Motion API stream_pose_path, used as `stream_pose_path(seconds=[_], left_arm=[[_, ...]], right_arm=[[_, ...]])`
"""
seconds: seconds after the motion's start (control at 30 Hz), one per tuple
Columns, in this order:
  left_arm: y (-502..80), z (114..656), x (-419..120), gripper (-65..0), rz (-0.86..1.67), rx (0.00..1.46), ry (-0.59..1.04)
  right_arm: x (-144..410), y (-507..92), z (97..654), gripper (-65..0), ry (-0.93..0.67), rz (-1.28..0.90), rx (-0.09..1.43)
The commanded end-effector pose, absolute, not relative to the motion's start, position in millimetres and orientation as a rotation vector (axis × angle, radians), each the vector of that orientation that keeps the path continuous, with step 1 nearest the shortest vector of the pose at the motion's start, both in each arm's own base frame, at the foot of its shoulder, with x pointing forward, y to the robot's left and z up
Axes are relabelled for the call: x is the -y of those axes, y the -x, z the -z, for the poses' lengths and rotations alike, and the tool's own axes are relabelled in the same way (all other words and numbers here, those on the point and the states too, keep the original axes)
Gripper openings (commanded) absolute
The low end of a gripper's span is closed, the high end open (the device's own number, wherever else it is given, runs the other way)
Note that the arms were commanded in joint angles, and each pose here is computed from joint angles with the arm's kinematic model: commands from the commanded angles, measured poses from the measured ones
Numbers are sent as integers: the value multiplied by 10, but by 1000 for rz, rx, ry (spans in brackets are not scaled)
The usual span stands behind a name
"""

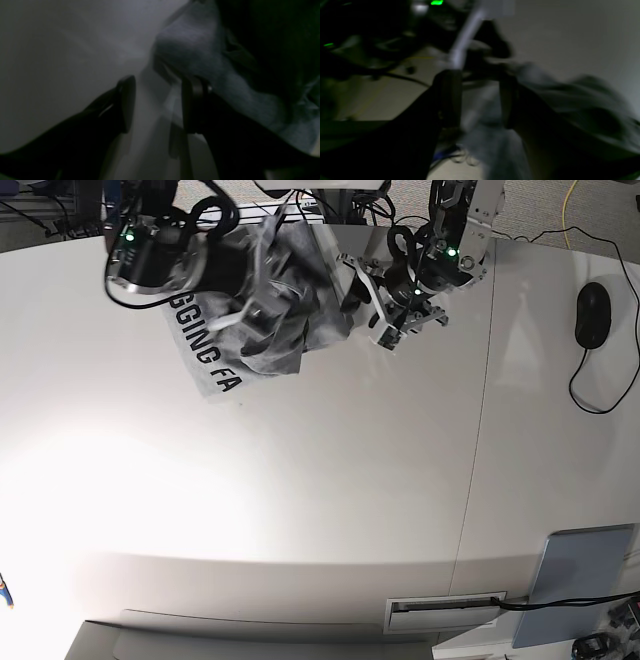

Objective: Fold the T-shirt properly
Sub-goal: 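Lift the strip end with the right gripper and fold it toward the left gripper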

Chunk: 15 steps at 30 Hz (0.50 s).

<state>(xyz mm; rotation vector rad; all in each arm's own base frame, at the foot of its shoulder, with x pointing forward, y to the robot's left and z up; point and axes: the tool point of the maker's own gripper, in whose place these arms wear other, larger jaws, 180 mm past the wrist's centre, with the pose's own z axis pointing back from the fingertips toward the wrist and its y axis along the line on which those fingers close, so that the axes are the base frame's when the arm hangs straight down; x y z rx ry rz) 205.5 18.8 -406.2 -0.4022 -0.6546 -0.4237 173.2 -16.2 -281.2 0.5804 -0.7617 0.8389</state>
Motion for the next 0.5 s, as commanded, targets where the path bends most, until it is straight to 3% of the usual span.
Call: stream_pose_path(seconds=[0.0,0.17,0.33,0.47], left_arm=[[-2147,3907,-172,-346,418,713,419],[-2262,3439,-52,-423,424,838,484],[-2222,2974,249,-423,459,934,639],[-2088,2850,728,-423,544,939,741]], right_arm=[[247,-1849,2707,-404,-547,-810,822],[1020,-2272,2691,-405,-239,-623,891],[1708,-2439,2622,-405,1,-468,907],[2011,-2452,2692,-405,66,-391,878]])
